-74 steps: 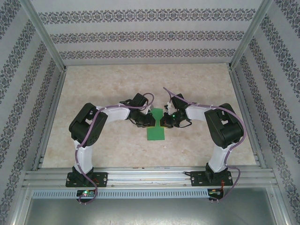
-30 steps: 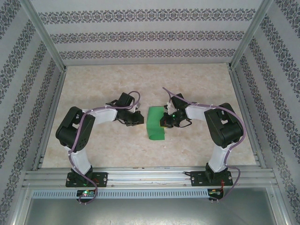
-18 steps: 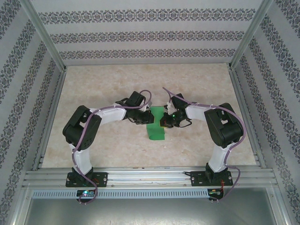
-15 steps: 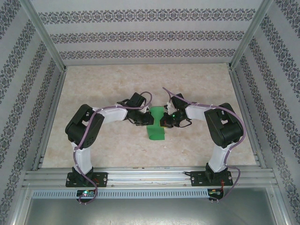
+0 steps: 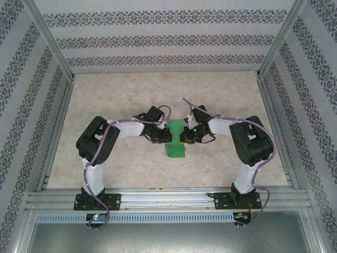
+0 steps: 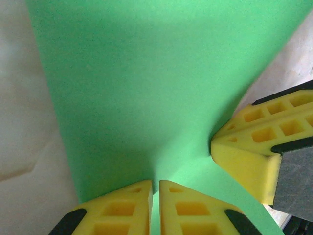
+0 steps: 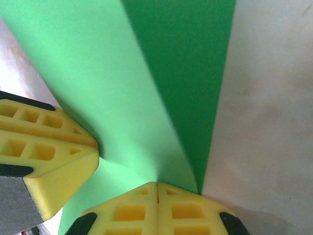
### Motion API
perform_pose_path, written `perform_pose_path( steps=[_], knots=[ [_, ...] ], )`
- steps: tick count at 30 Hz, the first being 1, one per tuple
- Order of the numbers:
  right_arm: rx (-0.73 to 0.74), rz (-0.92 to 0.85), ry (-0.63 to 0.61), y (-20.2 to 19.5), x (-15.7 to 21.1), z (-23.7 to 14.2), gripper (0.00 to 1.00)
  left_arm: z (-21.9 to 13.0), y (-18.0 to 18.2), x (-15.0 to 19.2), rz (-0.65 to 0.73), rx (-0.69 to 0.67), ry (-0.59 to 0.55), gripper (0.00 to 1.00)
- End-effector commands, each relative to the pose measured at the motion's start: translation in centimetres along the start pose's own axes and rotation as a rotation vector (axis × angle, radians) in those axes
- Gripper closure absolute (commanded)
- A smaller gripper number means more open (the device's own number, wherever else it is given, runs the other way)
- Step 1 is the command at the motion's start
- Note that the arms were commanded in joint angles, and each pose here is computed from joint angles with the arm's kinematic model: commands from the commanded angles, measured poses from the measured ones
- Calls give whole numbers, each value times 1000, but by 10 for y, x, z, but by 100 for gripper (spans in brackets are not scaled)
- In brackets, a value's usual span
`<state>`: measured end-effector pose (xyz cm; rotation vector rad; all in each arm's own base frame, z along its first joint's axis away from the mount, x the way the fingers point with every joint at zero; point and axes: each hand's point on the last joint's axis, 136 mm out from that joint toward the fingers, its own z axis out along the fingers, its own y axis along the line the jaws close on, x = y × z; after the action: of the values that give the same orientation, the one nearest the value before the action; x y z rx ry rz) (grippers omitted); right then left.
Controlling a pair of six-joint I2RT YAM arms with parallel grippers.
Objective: Fold a paper plane with a square sheet of paper (fold left side to right side)
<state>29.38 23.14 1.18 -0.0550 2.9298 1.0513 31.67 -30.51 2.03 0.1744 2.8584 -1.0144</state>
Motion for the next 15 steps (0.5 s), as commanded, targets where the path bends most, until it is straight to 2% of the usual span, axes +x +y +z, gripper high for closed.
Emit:
perform_pose_path(
  steps=[1, 8, 15],
  knots=[
    [207, 89, 96, -55, 34, 13, 100, 11, 18, 16, -20, -55, 42, 86],
    [155, 79, 77, -42, 28, 11, 100, 14, 26, 21, -24, -90, 55, 86],
    [2, 29, -14, -1, 7, -3, 100, 14, 28, 21, -24, -102, 60, 86]
  ],
)
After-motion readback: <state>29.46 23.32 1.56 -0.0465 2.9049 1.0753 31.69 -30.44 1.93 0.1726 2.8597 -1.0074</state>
